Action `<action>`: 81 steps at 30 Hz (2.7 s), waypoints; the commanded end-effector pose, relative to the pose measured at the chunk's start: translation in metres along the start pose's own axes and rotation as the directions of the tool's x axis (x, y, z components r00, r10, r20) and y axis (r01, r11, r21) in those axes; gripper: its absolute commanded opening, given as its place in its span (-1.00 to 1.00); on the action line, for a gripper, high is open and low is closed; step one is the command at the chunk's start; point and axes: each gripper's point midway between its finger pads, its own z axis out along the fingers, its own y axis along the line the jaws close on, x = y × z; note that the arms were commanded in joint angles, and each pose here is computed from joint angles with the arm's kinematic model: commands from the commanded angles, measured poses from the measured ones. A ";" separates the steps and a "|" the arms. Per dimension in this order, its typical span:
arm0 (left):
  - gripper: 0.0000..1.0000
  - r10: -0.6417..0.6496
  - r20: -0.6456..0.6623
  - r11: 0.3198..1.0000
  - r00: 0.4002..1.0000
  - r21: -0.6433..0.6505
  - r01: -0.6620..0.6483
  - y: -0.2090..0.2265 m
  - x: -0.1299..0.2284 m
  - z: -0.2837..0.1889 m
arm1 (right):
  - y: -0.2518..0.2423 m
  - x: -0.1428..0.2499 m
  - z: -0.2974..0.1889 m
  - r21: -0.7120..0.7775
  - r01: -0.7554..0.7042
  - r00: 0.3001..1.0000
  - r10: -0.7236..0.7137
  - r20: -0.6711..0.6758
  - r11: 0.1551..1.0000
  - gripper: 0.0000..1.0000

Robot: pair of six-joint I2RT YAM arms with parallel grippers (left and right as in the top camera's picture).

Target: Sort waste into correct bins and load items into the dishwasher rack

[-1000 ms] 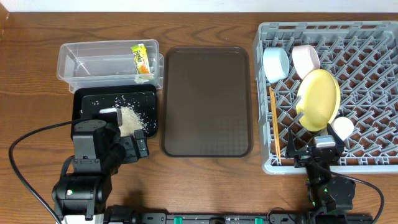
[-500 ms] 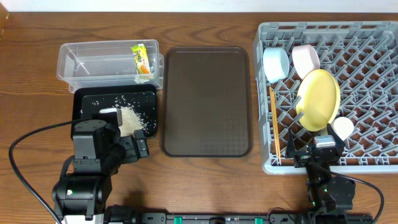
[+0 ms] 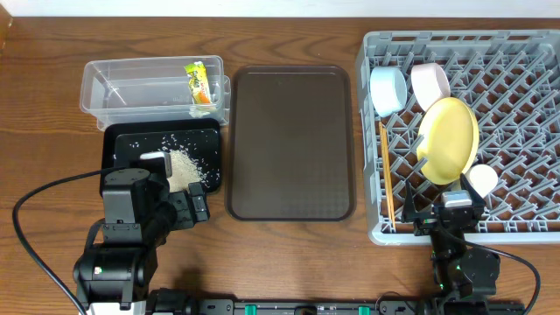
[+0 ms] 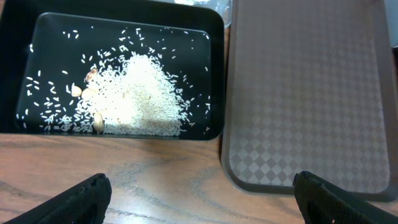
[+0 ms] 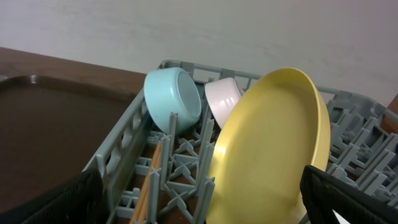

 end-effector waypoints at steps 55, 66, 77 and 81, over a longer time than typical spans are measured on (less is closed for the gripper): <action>0.94 0.159 0.672 0.984 0.723 -0.170 -0.058 0.046 0.000 0.040 | 0.000 0.000 0.000 -0.003 -0.011 1.000 0.011 0.003 1.000 0.98; 0.94 0.159 0.670 0.985 0.725 -0.157 -0.070 0.043 0.001 0.041 | 0.000 0.000 0.000 -0.003 -0.011 1.000 0.011 0.003 1.000 0.99; 0.94 0.159 0.670 0.985 0.725 -0.157 -0.070 0.043 0.001 0.041 | 0.000 0.000 0.000 -0.003 -0.011 1.000 0.011 0.003 1.000 0.99; 0.94 0.159 0.670 0.985 0.725 -0.157 -0.070 0.043 0.001 0.041 | 0.000 0.000 0.000 -0.003 -0.011 1.000 0.011 0.003 1.000 0.98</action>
